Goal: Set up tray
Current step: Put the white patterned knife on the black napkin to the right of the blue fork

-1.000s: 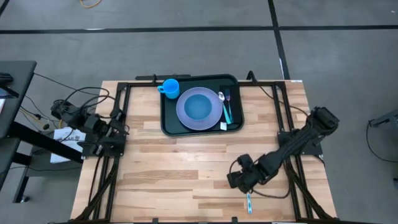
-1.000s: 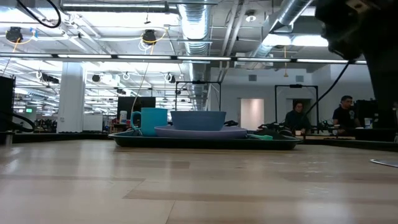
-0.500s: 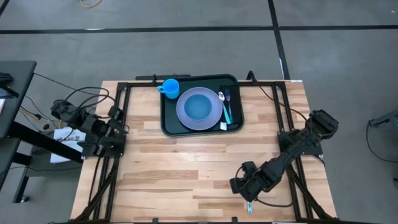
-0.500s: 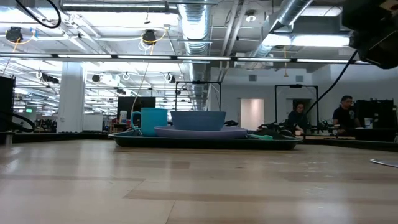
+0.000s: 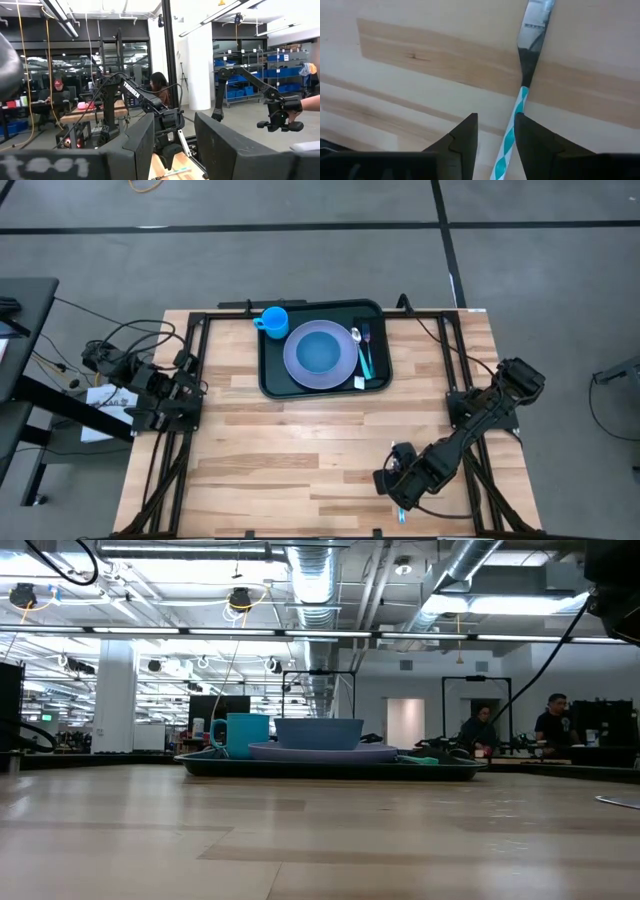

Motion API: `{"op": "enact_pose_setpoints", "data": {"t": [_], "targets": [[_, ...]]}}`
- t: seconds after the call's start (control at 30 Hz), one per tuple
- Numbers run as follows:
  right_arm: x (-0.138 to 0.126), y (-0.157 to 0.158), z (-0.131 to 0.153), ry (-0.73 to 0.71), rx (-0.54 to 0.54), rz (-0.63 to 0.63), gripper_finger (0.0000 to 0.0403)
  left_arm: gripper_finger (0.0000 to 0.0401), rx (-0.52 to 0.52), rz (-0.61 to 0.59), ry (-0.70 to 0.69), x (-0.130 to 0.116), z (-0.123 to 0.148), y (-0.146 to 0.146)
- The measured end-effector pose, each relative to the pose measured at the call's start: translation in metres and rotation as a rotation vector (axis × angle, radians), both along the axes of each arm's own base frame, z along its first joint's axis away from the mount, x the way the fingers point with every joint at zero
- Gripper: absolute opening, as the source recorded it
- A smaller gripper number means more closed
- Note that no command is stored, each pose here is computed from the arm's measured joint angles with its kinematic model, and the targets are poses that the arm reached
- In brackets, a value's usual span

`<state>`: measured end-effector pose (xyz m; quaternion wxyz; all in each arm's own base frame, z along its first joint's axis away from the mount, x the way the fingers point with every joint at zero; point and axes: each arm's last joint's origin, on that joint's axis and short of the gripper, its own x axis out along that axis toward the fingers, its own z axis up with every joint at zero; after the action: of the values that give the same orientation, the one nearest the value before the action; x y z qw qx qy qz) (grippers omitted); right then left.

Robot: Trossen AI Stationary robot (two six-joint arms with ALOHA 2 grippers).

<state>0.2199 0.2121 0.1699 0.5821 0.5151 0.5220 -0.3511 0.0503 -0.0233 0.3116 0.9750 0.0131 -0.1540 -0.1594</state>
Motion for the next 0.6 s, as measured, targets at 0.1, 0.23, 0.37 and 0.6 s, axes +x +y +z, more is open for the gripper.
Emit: {"op": "enact_pose_setpoints", "data": {"t": [0.1,0.23,0.37,0.6], "targets": [[0.0004,-0.0011,0.0000,-0.021,-0.029,-0.008,0.0118,0.0132,-0.001,0.000,-0.002,-0.0001,0.0003,0.0001],[0.0008,-0.0017,0.0000,-0.038,-0.052,0.015,0.0118,0.0132,-0.002,0.000,-0.002,-0.0001,0.0003,0.0000],[0.0003,-0.0020,-0.0002,-0.032,-0.054,0.024,0.0118,0.0132,-0.002,0.000,-0.002,-0.0001,0.0002,0.0000],[-0.0031,-0.0052,-0.0011,0.008,-0.083,0.014,0.0118,0.0132,-0.002,0.000,-0.003,-0.0001,0.0004,0.0001]]}}
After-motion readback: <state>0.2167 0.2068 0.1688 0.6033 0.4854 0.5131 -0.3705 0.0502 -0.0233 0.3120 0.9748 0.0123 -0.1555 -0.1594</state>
